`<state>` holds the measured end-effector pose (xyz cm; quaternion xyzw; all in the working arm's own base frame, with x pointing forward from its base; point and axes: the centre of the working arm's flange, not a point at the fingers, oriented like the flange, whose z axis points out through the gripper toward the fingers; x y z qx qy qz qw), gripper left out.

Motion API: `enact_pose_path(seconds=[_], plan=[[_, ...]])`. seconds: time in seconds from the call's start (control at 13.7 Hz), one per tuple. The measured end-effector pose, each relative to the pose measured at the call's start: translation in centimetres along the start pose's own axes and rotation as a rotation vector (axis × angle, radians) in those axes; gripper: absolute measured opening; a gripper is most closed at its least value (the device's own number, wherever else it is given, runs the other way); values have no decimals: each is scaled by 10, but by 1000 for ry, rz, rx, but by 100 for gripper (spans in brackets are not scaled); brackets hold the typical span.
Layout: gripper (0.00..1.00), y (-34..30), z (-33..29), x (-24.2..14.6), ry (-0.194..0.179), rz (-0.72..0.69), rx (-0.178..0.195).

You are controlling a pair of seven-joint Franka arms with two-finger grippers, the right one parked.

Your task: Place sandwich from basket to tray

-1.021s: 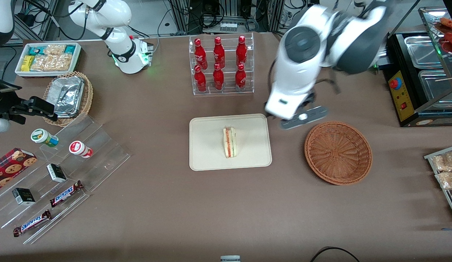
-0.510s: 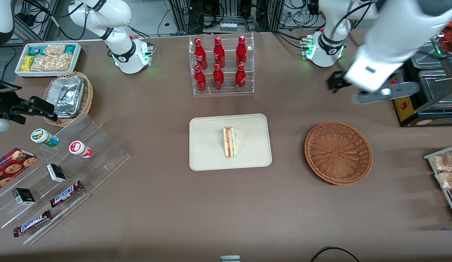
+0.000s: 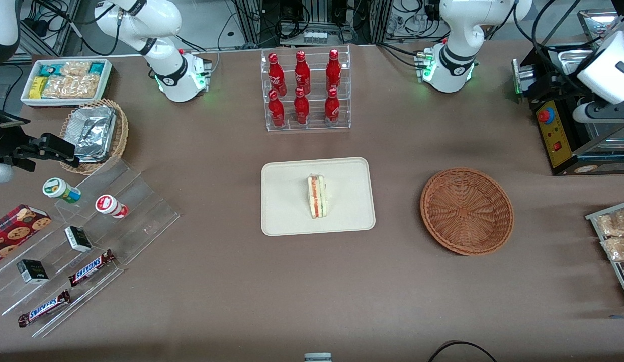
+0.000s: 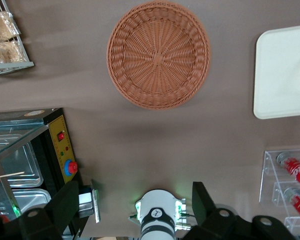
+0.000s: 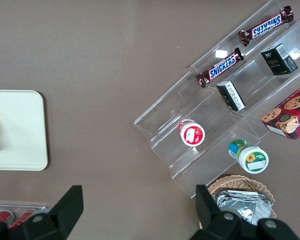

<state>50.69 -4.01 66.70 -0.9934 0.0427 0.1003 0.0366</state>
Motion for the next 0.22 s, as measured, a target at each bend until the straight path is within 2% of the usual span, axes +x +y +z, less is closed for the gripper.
enact_pose_path(seconds=[0.22], plan=[[100, -4, 10, 2, -21, 6, -2]])
